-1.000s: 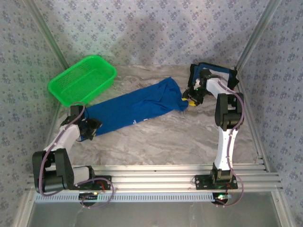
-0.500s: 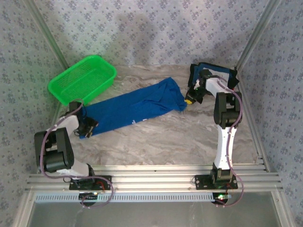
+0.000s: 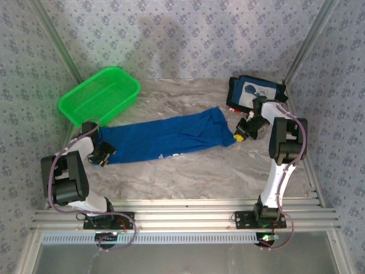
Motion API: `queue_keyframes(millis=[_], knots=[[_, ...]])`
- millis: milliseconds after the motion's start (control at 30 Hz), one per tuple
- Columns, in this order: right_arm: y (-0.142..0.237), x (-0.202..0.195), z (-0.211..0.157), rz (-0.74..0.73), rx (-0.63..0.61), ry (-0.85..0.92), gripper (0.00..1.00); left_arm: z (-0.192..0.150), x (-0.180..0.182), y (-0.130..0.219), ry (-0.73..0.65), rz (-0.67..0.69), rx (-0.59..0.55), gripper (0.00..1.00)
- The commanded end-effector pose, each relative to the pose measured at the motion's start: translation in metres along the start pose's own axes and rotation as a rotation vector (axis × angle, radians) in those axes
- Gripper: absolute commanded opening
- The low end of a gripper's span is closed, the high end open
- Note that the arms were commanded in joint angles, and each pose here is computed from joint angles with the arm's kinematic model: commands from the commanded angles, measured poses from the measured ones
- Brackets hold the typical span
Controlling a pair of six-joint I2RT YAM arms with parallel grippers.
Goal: Fold and stack the t-shirts
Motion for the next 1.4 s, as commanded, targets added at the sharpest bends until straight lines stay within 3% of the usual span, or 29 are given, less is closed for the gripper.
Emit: queue_keyframes(millis=[0,133,267,433,600,867,1367], knots=[[-0.003,-0.019,-0.008,-0.047,0.026,-0.017,0.07,-0.027,0.030,-0.011,-0.021,0.147,0.100,0.51],[-0.007,-0.018,-0.008,-0.032,0.026,-0.009,0.25,-0.031,0.027,-0.015,-0.031,0.092,0.099,0.53],[0.009,-0.008,-0.014,-0.020,-0.034,0.068,0.36,-0.033,0.021,-0.015,-0.048,0.040,0.109,0.54],[0.030,0.029,-0.050,0.085,-0.087,0.321,0.45,-0.034,0.018,-0.008,-0.055,0.000,0.074,0.57],[0.015,0.050,-0.095,0.022,-0.016,0.555,0.46,-0.034,0.017,-0.003,-0.063,-0.014,0.063,0.58],[-0.010,0.036,-0.108,-0.091,0.018,0.611,0.44,-0.035,0.016,-0.002,-0.069,-0.023,0.061,0.58],[-0.030,0.034,-0.119,-0.115,0.068,0.680,0.45,-0.035,0.017,-0.001,-0.072,-0.022,0.058,0.58]])
Point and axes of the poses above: each hand's point on the last joint's axis, 136 mm out from that joint toward the fingers, its own y axis back along the fingers, its own x axis along the line the jaws close on, z = x × y, the point moved 8 cm from there along y, back along the fingers, and after that the axes turned 13 degrees about -y, right-handed, at the moved point
